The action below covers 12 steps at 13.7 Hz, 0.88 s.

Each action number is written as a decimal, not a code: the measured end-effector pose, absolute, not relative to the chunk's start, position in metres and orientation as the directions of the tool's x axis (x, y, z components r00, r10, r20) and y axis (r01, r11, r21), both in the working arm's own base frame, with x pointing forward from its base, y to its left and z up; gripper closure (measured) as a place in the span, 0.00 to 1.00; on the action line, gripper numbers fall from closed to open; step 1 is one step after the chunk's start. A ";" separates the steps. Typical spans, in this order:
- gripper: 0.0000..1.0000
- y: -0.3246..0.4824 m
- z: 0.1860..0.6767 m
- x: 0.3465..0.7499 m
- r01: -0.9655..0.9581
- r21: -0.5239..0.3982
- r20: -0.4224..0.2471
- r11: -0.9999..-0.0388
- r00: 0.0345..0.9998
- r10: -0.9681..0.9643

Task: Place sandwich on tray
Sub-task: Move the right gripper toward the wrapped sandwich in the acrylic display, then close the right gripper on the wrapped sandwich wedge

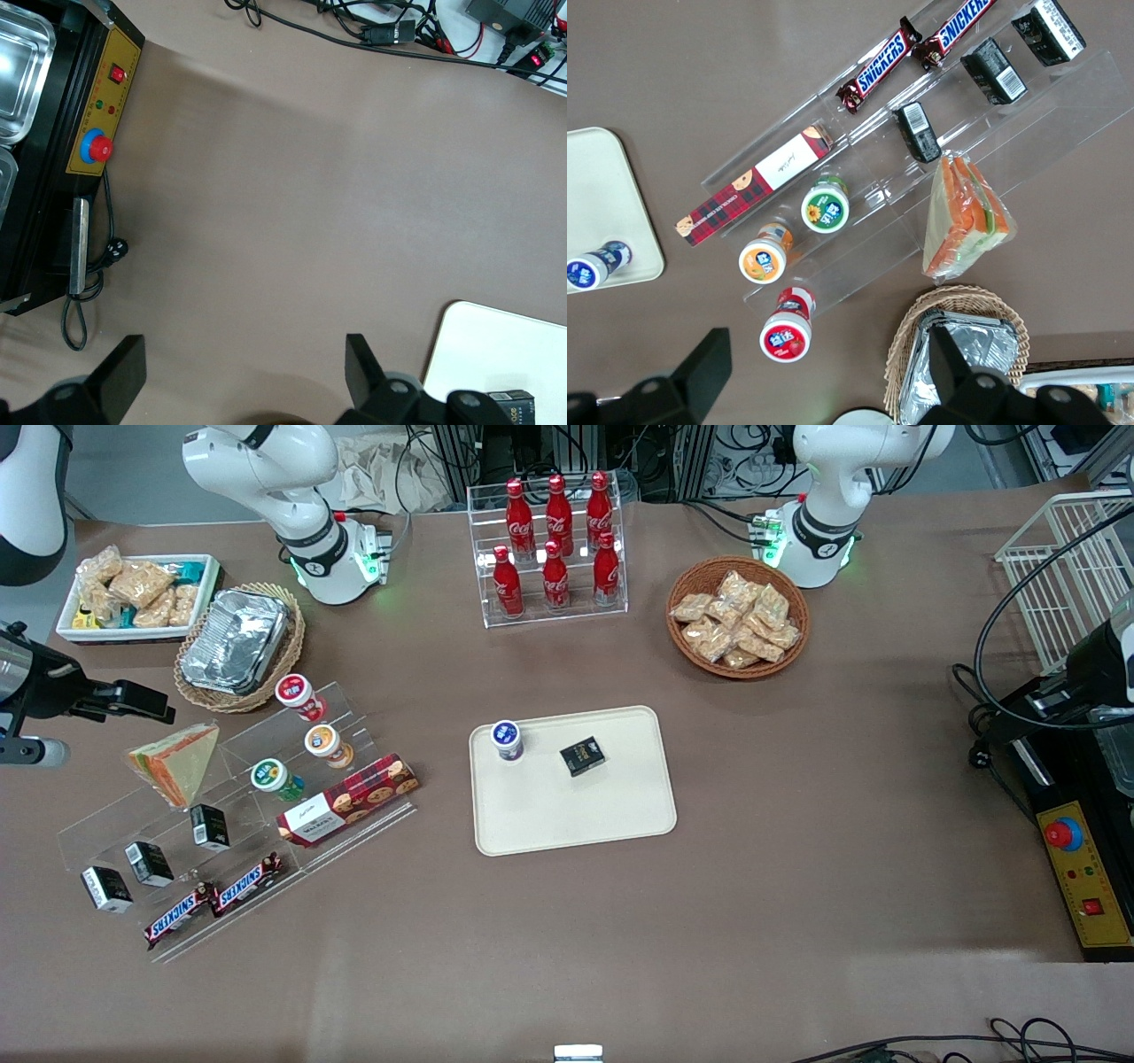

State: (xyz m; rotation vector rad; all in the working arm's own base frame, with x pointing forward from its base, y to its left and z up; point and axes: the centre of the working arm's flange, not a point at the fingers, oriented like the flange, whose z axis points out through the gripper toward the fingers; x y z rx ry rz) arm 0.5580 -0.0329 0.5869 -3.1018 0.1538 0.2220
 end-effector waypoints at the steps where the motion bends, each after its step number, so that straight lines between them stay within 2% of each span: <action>1: 0.01 -0.038 0.587 0.558 -0.110 -0.021 -0.143 -0.994 0.984 -0.106; 3: 0.01 -0.060 0.583 0.557 -0.144 -0.021 -0.136 -0.989 0.981 -0.140; 5: 0.01 -0.096 0.565 0.559 -0.167 -0.026 -0.102 -0.986 0.981 -0.163; 9: 0.01 -0.160 0.509 0.556 -0.205 -0.025 -0.055 -0.978 0.977 -0.204; 12: 0.01 -0.158 0.451 0.556 -0.188 -0.018 -0.035 -0.982 0.982 -0.188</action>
